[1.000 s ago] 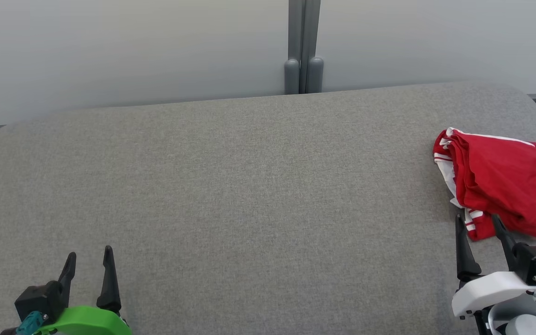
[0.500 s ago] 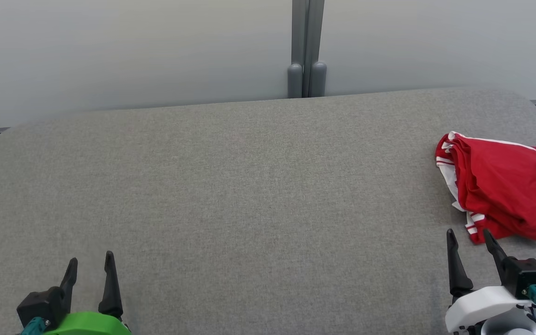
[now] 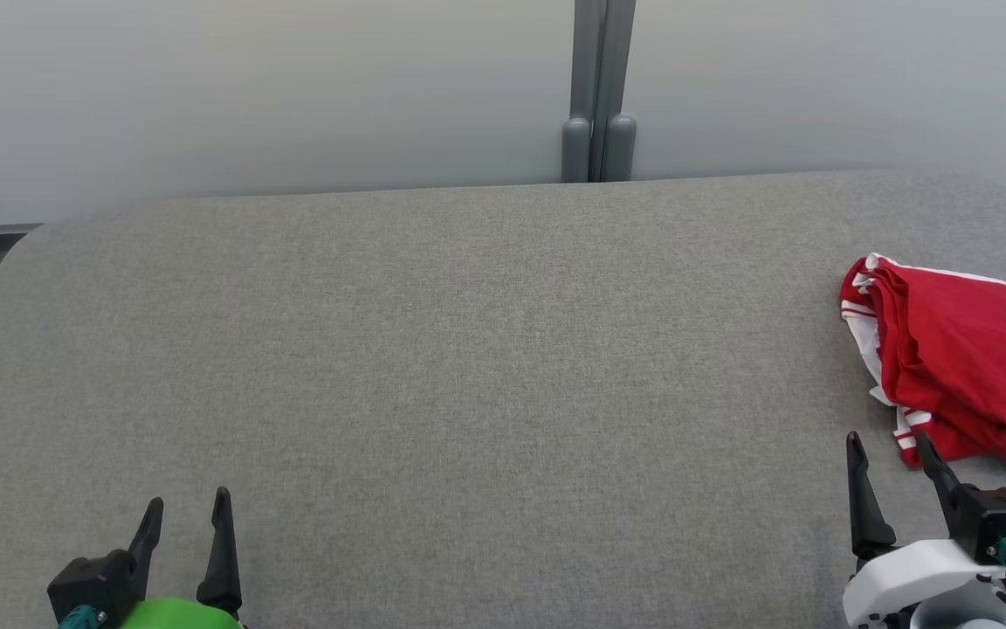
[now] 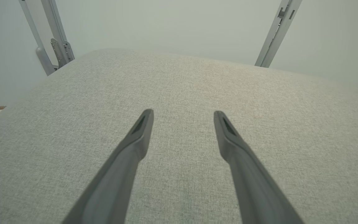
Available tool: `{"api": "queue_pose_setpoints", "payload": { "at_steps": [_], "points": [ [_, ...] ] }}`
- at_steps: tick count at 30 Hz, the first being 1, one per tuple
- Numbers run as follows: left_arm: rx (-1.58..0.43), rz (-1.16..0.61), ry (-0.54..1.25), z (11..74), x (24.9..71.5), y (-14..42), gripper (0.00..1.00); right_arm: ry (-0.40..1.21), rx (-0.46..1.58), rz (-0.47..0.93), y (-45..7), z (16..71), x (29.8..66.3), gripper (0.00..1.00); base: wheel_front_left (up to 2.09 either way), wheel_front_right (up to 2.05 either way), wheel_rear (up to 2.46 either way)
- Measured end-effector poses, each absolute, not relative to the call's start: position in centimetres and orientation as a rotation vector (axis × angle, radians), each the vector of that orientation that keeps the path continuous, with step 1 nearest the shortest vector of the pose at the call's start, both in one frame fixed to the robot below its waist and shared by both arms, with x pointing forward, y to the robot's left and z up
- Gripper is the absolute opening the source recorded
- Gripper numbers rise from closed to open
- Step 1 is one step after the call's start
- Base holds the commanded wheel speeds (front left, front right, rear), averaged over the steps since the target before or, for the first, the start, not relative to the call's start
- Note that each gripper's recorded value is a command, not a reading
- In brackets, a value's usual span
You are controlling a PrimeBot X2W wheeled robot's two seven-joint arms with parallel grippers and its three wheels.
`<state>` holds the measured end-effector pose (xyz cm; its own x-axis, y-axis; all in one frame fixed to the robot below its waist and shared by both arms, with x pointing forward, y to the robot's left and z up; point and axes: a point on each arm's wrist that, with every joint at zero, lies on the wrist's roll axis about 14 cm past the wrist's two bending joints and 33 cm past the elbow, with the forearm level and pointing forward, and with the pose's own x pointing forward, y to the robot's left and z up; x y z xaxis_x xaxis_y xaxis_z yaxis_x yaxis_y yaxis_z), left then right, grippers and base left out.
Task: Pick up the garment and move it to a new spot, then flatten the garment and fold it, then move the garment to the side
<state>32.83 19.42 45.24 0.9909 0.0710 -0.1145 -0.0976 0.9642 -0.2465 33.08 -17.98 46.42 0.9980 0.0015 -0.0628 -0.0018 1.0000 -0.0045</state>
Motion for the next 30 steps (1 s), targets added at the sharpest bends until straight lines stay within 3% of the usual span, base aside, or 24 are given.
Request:
{"api": "queue_pose_setpoints", "payload": {
  "at_steps": [3,4,12,30],
  "points": [
    [-0.256,0.094,0.105,45.2,32.6,19.8,1.0,0.064,-0.004,0.015,-17.5,46.4,33.2,1.0,0.0,0.0,0.0],
    [-0.256,0.094,0.105,45.2,32.6,19.8,0.0,0.064,-0.004,0.015,-17.5,46.4,33.2,0.0,0.0,0.0,0.0],
    [-0.29,0.104,0.207,42.1,31.1,18.6,0.0,0.176,0.032,0.012,-16.3,43.0,31.5,0.0,0.0,0.0,0.0],
    [-0.503,0.166,0.272,41.0,31.2,19.3,0.0,0.234,0.298,-0.074,-17.4,42.3,31.6,0.0,0.0,0.0,0.0]
  ]
}}
